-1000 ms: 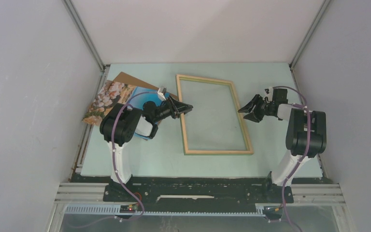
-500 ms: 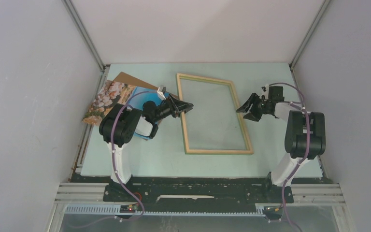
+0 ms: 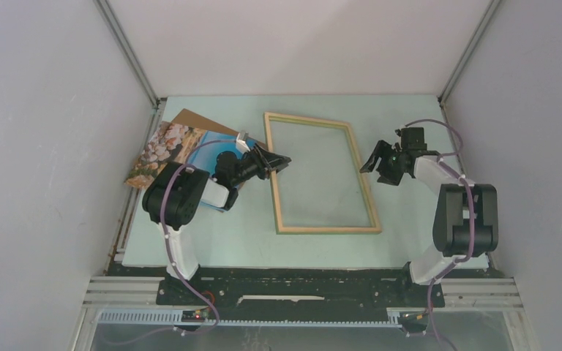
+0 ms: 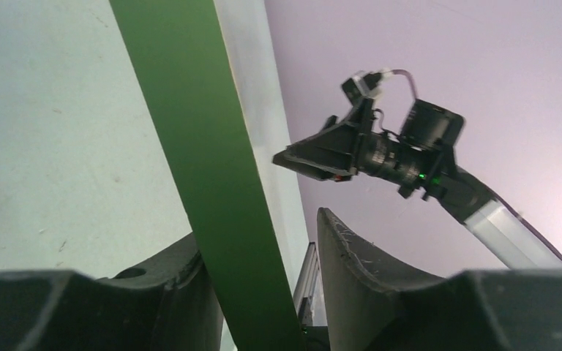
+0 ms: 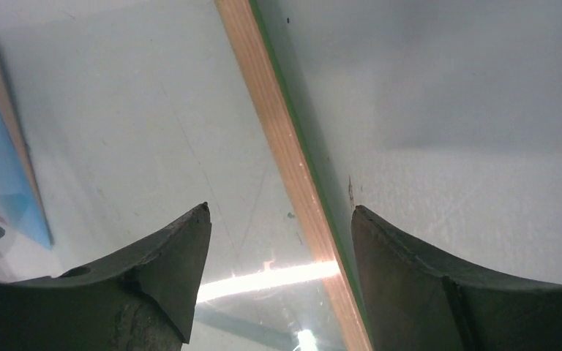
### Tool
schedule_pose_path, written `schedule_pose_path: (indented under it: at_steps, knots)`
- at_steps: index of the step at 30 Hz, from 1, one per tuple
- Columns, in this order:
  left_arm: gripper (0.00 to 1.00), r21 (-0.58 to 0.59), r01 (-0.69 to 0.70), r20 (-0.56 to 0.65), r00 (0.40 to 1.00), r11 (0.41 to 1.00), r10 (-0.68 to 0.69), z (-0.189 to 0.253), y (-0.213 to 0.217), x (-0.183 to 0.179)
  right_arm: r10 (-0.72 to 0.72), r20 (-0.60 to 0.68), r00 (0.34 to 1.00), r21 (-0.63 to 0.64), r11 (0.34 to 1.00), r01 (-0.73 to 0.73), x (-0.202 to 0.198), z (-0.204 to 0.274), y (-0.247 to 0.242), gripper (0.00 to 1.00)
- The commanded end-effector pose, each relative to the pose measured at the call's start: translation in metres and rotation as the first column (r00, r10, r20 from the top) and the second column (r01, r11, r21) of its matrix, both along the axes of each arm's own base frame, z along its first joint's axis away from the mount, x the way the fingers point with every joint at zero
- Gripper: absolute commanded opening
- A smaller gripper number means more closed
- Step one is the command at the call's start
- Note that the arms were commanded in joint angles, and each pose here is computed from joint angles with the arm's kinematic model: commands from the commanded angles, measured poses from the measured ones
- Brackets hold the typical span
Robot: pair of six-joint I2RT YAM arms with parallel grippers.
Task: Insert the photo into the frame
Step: Adjust the photo frame item on the photo frame.
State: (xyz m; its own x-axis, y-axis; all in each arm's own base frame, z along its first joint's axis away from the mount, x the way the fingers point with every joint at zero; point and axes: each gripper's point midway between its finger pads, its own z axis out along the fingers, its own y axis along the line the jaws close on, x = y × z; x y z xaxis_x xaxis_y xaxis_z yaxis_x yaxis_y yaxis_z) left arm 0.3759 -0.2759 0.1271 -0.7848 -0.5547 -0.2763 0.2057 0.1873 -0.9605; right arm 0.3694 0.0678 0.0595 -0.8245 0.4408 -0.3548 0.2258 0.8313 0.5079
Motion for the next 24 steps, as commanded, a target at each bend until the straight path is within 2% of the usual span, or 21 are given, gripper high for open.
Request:
schedule_pose_path:
  at_steps: [1, 5, 11, 16, 19, 24]
  knots:
    - [0.45, 0.036, -0.033, 0.096, 0.995, 0.999, 0.029, 0.021, 0.003, 0.0, 0.004, 0.087, 0.996, -0.147, 0.989, 0.009, 0.0, 0.035, -0.006, 0.79]
    - [0.39, 0.058, -0.039, 0.108, 0.994, 0.998, 0.032, 0.021, 0.004, -0.001, 0.139, 0.131, 0.982, -0.19, 0.975, -0.113, -0.02, 0.059, 0.037, 0.82]
    - [0.3, 0.081, -0.044, 0.122, 0.992, 0.996, 0.034, 0.023, 0.007, -0.005, 0.346, 0.157, 0.925, -0.141, 0.935, -0.326, -0.079, 0.08, 0.111, 0.82]
    - [0.27, 0.05, -0.037, 0.138, 0.99, 0.998, 0.03, 0.03, 0.005, -0.007, 0.451, 0.137, 0.882, -0.136, 0.89, -0.435, -0.124, 0.083, 0.144, 0.82]
    - [0.27, 0.041, -0.04, 0.155, 0.987, 0.998, 0.033, 0.034, 0.005, -0.008, 0.434, 0.117, 0.893, 0.008, 0.899, -0.437, -0.148, 0.084, 0.159, 0.81]
    - [0.26, 0.036, -0.052, 0.166, 0.985, 0.998, 0.045, 0.034, 0.004, -0.008, 0.249, 0.155, 0.956, 0.315, 0.905, -0.287, -0.172, 0.11, 0.173, 0.82]
